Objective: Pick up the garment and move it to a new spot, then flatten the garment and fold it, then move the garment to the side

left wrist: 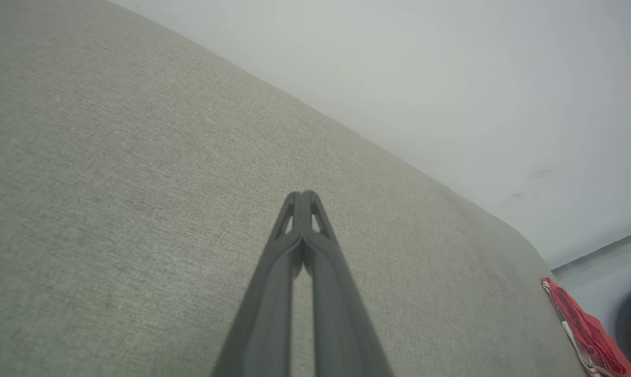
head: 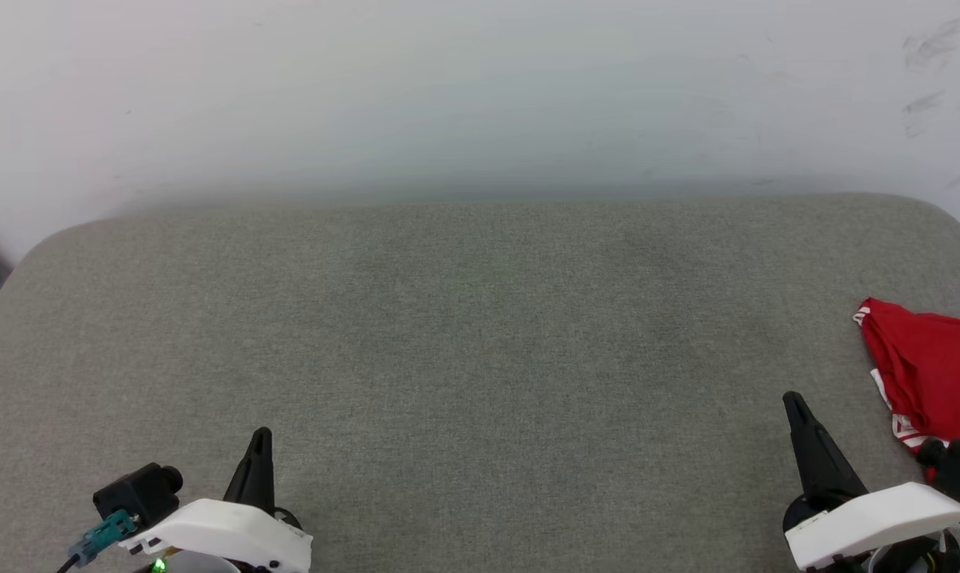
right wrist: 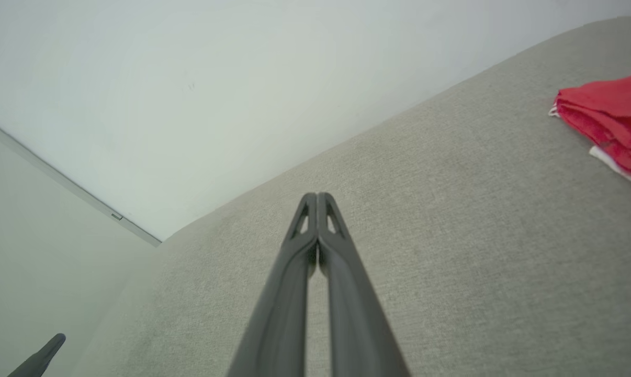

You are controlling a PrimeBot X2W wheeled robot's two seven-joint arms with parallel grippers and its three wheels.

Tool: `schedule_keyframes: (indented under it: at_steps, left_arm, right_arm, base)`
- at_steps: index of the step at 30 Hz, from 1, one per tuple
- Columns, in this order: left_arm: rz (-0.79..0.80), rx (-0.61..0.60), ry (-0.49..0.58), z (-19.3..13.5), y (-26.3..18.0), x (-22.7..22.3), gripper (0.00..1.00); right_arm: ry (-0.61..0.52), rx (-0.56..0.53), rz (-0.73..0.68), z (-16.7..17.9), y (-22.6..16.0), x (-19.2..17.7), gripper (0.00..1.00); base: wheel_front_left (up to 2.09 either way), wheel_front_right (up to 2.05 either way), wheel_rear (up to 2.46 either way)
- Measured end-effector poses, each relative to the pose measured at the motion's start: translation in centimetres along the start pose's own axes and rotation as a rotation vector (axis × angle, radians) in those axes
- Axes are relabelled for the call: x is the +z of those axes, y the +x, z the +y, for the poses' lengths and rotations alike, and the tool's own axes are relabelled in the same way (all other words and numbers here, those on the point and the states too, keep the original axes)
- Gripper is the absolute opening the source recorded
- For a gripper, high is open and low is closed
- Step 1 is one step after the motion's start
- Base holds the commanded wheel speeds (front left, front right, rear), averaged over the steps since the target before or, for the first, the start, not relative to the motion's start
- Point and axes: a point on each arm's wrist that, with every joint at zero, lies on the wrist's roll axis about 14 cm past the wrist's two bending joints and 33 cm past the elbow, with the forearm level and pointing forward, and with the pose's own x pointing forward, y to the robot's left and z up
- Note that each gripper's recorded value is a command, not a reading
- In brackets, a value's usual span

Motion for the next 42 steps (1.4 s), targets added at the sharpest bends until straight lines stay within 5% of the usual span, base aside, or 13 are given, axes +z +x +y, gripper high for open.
schedule_keyframes:
  at_steps: [42]
  left_arm:
    - [0.022,-0.015,-0.551,0.4,1.4,0.7,0.0]
  right_arm:
    - [0.528,-0.015,-0.028,-1.1,1.6,0.2,0.0]
  base:
    - [0.0,0.0,0.0]
